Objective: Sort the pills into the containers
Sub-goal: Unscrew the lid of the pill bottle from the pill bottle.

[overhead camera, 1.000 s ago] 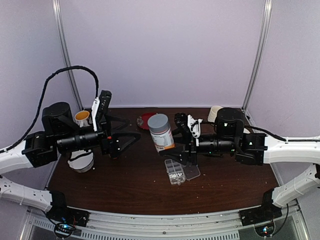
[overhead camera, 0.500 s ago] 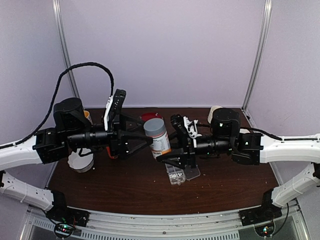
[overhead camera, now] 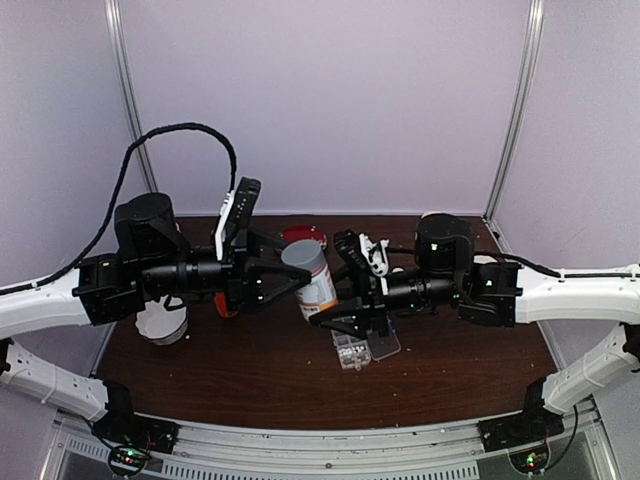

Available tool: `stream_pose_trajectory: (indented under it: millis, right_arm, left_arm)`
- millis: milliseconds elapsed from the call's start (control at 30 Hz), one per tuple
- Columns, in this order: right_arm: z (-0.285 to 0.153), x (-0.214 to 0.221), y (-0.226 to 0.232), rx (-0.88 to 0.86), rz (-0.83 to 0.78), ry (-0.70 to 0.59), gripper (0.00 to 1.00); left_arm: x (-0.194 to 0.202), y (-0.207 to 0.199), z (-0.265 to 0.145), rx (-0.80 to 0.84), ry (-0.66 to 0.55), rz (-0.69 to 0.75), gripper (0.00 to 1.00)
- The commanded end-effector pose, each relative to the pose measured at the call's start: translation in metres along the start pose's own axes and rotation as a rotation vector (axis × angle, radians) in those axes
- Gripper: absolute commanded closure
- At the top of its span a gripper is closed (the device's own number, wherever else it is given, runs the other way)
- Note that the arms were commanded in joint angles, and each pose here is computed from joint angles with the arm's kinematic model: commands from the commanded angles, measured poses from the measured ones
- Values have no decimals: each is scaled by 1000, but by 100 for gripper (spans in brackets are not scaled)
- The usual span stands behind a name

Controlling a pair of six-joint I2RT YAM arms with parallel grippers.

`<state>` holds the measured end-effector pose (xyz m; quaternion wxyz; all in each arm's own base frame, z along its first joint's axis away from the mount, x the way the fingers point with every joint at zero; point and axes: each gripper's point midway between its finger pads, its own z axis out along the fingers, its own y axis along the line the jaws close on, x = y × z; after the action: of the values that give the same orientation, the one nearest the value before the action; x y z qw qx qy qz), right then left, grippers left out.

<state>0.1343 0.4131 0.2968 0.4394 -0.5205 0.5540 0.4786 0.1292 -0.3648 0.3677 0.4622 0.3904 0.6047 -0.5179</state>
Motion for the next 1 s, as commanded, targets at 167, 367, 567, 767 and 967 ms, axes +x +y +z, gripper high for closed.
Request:
stream_pose_trajectory:
  millis: [167,367,567,767,967]
  right_arm:
    - [3,-17,4,-26,-27,-18,100]
    - [3,-15,3,-19,-30,-11,100]
    - [3,-17,1,-6,-27,-13,100]
    - [1,-15,-19,156,-68,11,100]
    - [-8,-28,-46,384,-95,-43,100]
  left_arm:
    - [-26,-9,0,33,-67,37,26]
    - [-28,-11,1,44,-71,43,47]
    - [-22,-10,7,48,-35,42,74]
    - [-22,2,12,-17,-15,5,100]
    - [-28,28,8,-167,-78,-103,100]
